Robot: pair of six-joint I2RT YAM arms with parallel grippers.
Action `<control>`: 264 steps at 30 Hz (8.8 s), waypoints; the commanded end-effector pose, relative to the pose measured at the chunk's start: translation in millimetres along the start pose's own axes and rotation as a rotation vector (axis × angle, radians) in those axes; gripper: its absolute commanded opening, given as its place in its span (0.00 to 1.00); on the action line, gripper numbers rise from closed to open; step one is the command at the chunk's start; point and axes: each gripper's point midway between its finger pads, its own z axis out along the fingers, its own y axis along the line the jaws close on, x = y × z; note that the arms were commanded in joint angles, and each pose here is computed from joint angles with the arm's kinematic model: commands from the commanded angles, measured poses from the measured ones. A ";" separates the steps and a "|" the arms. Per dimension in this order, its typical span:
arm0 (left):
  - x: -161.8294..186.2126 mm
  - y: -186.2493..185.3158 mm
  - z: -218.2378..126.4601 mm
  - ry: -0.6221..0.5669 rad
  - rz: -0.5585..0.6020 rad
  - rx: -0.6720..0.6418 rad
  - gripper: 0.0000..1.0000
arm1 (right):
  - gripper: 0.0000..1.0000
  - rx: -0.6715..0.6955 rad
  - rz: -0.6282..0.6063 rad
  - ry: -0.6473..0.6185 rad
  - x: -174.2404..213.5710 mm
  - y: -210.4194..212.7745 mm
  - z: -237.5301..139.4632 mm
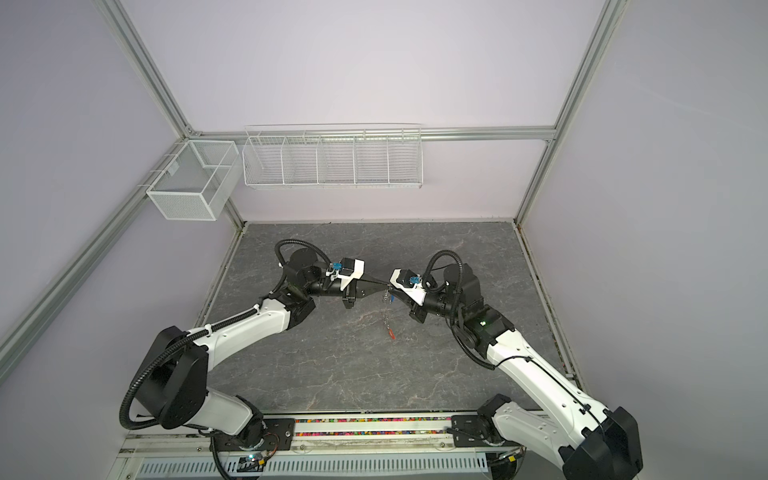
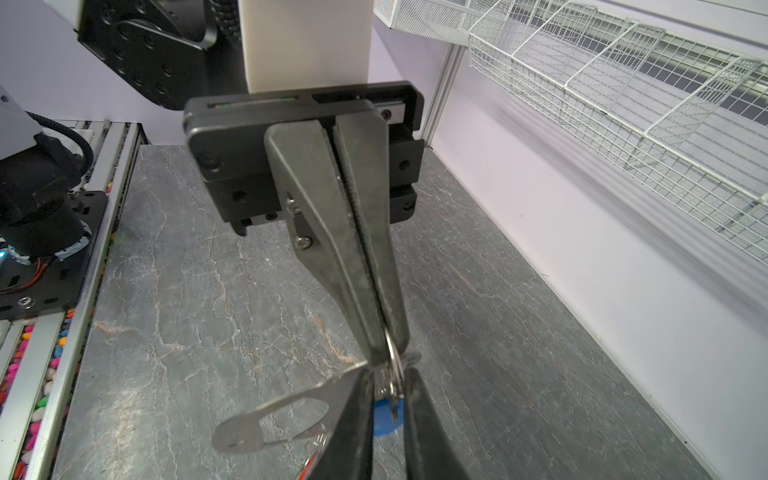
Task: Put the keys on the keyring
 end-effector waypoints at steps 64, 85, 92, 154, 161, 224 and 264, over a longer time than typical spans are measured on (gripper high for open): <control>37.8 -8.0 1.5 0.588 0.435 -0.155 0.08 | 0.07 -0.111 0.127 0.325 22.2 17.8 10.4; 11.8 -1.3 3.9 0.365 0.239 -0.219 0.00 | 0.42 0.086 0.078 0.307 41.5 4.2 -11.7; -10.3 8.0 0.6 0.199 0.166 -0.237 0.00 | 0.41 0.073 0.069 0.296 41.4 3.4 -4.0; -34.6 27.9 -4.7 -0.022 0.045 -0.298 0.00 | 0.07 0.474 -0.263 0.230 -12.7 -40.6 -2.6; -29.5 30.9 -4.9 0.000 0.039 -0.312 0.00 | 0.07 0.520 -0.348 0.251 -20.7 -40.8 -5.1; -22.8 4.3 4.5 -0.013 0.054 -0.162 0.00 | 0.07 0.231 -0.136 0.325 11.4 -26.5 1.2; 3.7 7.5 14.2 0.077 -0.029 -0.125 0.00 | 0.07 0.304 -0.342 0.361 -12.8 -38.4 -15.9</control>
